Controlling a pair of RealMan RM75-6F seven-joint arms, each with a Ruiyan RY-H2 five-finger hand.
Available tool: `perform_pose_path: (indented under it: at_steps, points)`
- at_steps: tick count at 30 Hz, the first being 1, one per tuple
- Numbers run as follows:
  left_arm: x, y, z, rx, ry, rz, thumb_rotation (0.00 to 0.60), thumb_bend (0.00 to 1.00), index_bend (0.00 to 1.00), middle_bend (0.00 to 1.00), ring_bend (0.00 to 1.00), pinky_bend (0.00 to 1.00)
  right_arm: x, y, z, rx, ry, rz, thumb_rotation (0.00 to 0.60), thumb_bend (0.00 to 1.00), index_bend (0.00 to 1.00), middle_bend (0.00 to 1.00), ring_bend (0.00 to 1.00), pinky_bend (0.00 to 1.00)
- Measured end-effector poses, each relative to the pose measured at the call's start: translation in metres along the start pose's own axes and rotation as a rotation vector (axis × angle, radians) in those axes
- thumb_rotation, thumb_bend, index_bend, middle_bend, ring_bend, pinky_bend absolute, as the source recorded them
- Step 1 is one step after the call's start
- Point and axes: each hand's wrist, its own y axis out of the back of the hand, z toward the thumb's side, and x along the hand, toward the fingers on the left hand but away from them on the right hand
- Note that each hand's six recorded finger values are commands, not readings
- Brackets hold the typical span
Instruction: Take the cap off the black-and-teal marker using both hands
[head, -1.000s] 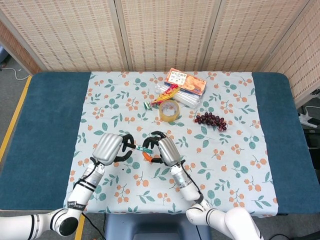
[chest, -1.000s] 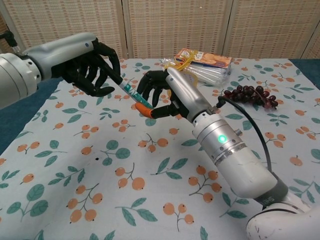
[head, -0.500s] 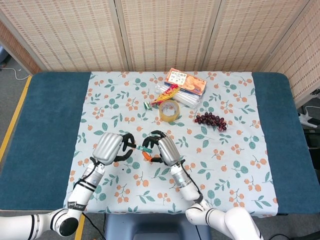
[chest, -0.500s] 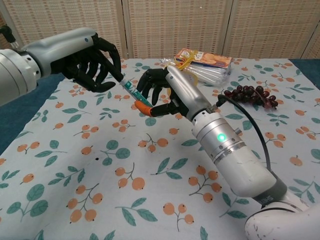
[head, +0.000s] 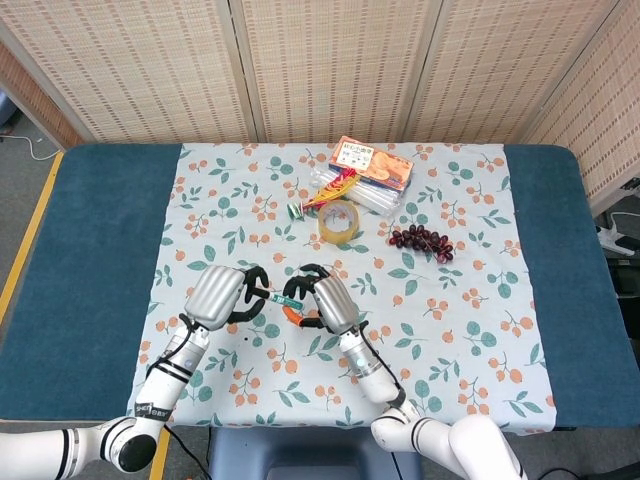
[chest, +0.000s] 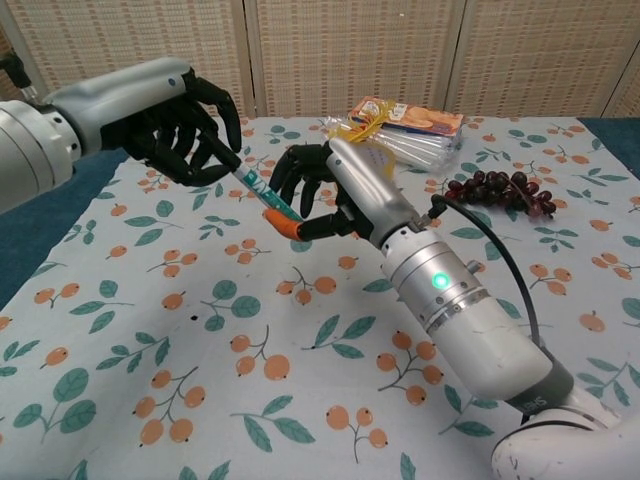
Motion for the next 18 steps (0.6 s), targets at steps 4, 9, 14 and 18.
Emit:
perform_pose_path:
  at_steps: [4, 9, 14, 18]
  points:
    - [0.0004, -0.0009, -0.0001, -0.001, 0.002, -0.001, 0.600, 0.34, 0.47, 0.70, 0.69, 0.76, 0.0001, -0.0001, -0.0002, 0.000, -0.001, 0.000, 0.600, 0.38, 0.98, 0.84, 0.57, 0.25]
    - [0.0005, 0.0001, 0.0004, 0.001, 0.001, 0.002, 0.600, 0.35, 0.51, 0.72, 0.69, 0.76, 0.0001, 0.0001, 0.0001, 0.001, 0.000, -0.001, 0.600, 0.38, 0.98, 0.84, 0.57, 0.25]
    - [-0.0001, -0.0006, 0.0009, -0.005, -0.001, -0.002, 0.600, 0.38, 0.55, 0.74, 0.69, 0.76, 0.0008, -0.0007, -0.0012, 0.012, -0.003, 0.004, 0.600, 0.38, 0.98, 0.84, 0.57, 0.25]
    - [-0.0003, -0.0018, 0.0001, 0.005, 0.002, -0.006, 0.600, 0.41, 0.57, 0.75, 0.69, 0.76, 0.0003, -0.0012, -0.0007, 0.010, -0.004, 0.005, 0.600, 0.38, 0.98, 0.84, 0.57, 0.25]
